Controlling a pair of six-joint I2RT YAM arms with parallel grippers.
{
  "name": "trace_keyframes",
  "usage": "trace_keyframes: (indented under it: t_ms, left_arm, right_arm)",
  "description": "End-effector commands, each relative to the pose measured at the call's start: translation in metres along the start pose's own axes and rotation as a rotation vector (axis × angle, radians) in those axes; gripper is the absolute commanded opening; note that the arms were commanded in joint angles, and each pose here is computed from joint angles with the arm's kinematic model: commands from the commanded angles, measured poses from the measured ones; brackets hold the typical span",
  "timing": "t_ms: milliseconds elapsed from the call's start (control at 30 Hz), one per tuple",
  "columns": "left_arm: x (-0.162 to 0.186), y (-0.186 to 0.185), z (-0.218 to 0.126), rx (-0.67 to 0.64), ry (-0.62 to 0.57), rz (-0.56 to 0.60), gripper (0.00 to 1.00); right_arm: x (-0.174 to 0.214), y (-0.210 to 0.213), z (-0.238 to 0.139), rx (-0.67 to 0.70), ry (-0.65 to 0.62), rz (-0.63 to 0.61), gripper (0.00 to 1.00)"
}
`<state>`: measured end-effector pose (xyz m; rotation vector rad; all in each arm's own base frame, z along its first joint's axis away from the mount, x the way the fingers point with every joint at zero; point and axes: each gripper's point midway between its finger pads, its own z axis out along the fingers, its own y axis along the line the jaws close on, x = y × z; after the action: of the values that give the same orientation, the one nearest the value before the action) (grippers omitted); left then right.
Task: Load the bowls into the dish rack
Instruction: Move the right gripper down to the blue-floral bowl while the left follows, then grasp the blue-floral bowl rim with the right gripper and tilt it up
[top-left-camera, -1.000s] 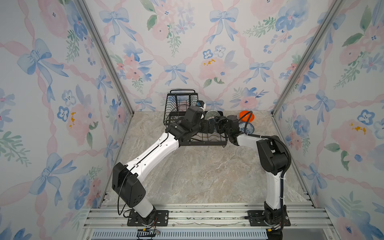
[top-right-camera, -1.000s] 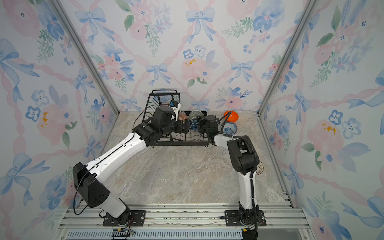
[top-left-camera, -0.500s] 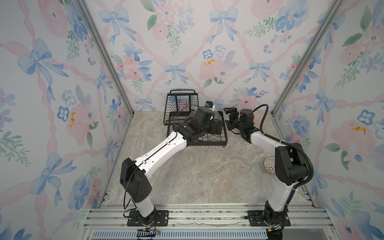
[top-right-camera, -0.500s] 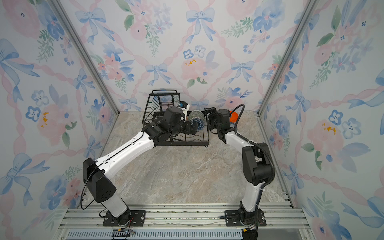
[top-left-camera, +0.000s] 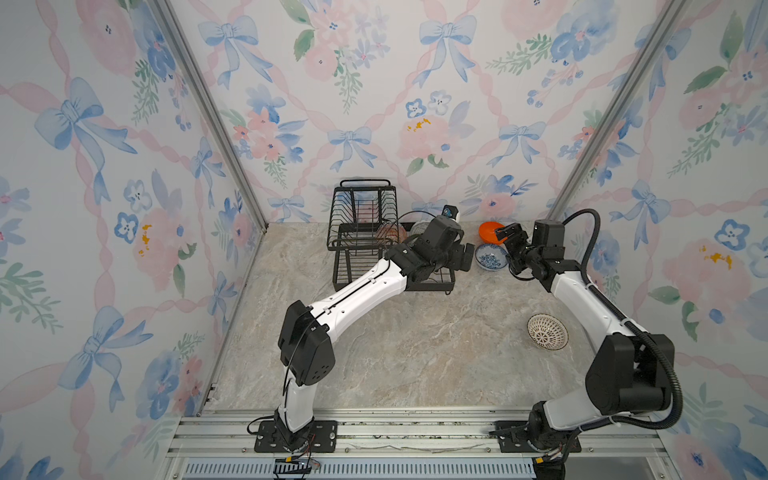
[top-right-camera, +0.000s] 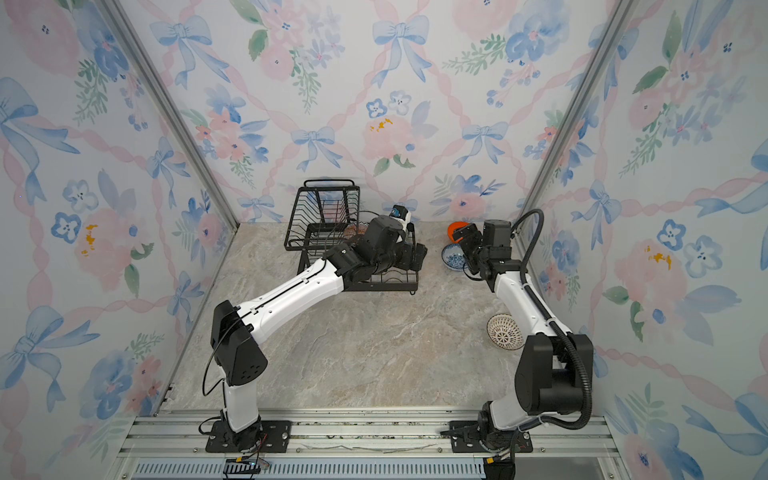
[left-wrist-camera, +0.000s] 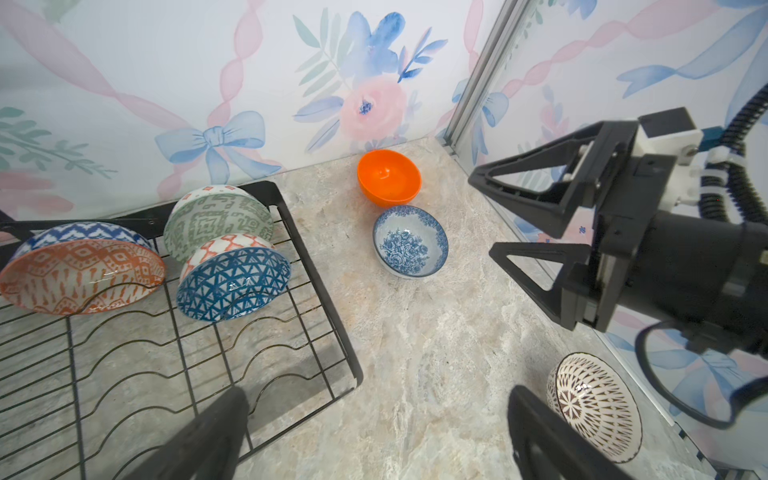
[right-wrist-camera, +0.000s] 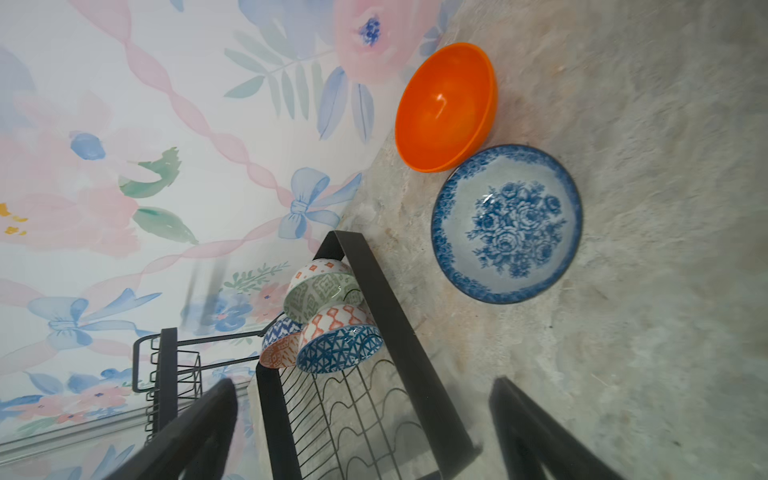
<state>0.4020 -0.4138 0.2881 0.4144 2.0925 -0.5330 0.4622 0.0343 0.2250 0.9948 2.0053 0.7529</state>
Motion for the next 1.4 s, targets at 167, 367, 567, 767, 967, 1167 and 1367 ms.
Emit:
trace_keyframes:
  t_ms: [167,367,567,767,967,1167,1367]
  left_arm:
    - [0.000,-0.027,0.045,0.033,-0.007,-0.018,0.98]
    - [0.021,-0.024,0.057,0.027,0.040,-0.007,0.98]
    - [0.023,-0.022,0.058,0.020,0.042,-0.006,0.98]
    - [0.023,-0.020,0.061,0.024,0.047,-0.019,0.98]
    - [0.031,-0.014,0.065,0.023,0.071,-0.027,0.98]
    - [0.029,-0.012,0.060,0.031,0.073,-0.037,0.98]
    - [0.032,-0.002,0.052,0.019,0.085,-0.034,0.98]
  right_arm:
    - [0.003,-0.099,0.005,0.249,0.151,-0.008,0.97]
    - [-0.010,-0.113,0.026,0.295,0.167,-0.077,0.97]
    - [-0.020,-0.114,0.056,0.287,0.198,-0.090,0.97]
    - [-0.020,-0.124,0.086,0.304,0.227,-0.048,0.90]
    - [-0.009,-0.124,0.105,0.295,0.255,-0.054,0.72]
    - [-0.001,-0.128,0.118,0.300,0.280,-0.058,0.63]
    - [0.000,-0.136,0.126,0.321,0.292,-0.071,0.53]
